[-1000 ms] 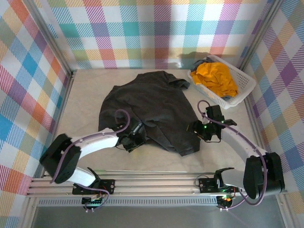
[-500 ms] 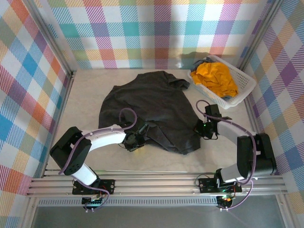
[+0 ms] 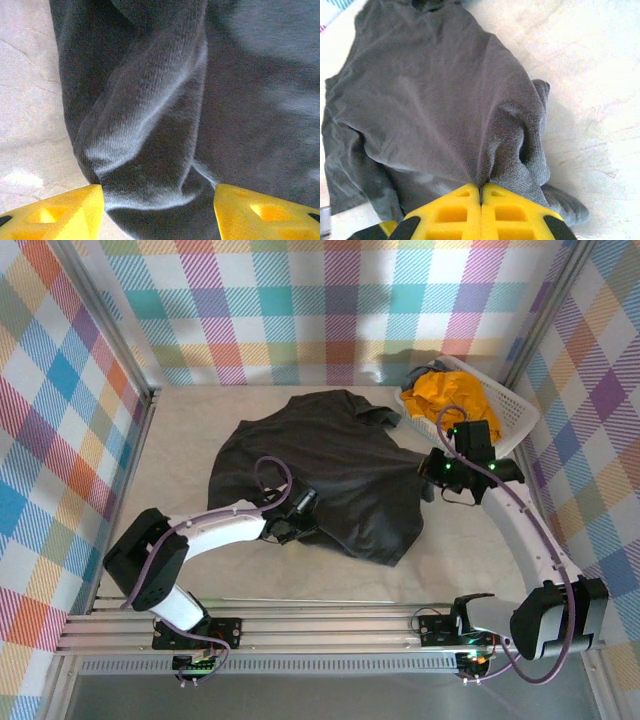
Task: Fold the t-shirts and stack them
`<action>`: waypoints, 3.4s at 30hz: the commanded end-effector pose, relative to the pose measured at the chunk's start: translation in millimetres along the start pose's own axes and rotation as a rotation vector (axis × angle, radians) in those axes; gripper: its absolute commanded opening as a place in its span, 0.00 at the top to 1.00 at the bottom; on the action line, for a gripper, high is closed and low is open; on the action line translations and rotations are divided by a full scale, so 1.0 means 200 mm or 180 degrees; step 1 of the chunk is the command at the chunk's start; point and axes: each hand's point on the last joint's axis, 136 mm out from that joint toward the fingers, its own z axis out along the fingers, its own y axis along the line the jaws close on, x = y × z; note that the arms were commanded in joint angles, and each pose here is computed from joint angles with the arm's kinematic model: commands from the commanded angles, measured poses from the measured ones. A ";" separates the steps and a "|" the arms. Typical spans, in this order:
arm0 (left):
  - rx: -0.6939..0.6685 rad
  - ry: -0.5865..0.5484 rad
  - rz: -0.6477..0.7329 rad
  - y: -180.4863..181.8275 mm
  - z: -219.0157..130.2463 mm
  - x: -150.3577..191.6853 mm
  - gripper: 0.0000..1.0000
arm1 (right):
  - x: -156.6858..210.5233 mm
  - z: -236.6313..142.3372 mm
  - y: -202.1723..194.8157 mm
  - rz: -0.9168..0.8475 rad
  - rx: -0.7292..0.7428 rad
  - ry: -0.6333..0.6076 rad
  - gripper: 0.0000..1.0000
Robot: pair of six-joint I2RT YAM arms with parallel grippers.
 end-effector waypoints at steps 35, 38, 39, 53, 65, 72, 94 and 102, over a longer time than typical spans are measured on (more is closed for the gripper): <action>-0.0394 -0.0382 -0.0691 0.49 -0.19 -0.48 0.37 | -0.04 -0.85 0.64 -0.0727 -0.1730 -0.0076 1.00; -0.0421 -0.0408 -0.0754 0.49 -0.17 -0.49 0.37 | -0.02 -0.95 0.68 -0.0707 -0.1873 -0.0132 1.00; -0.0441 -0.0418 -0.0748 0.49 -0.17 -0.50 0.37 | -0.03 -0.96 0.69 -0.0693 -0.1895 -0.0148 1.00; -0.0581 -0.0386 -0.0558 0.35 -0.06 -0.66 0.37 | -0.64 0.25 0.23 -0.0043 -0.0501 0.0084 0.85; -0.0696 -0.0490 -0.0435 0.45 -0.22 -0.77 0.35 | -0.17 0.06 -0.18 0.0511 0.0424 0.0187 0.55; -0.0464 -0.0319 -0.0478 0.46 -0.11 -0.92 0.42 | 0.69 0.05 -0.47 0.1738 0.0584 0.0737 0.74; 0.0294 -0.0125 0.0717 -0.52 -0.03 -0.30 0.61 | 0.78 0.18 -0.44 0.1325 0.0235 0.0946 0.79; 0.0268 0.0243 0.1033 -0.75 0.21 0.04 0.63 | 0.64 0.25 -0.38 0.1085 0.0293 0.0891 0.82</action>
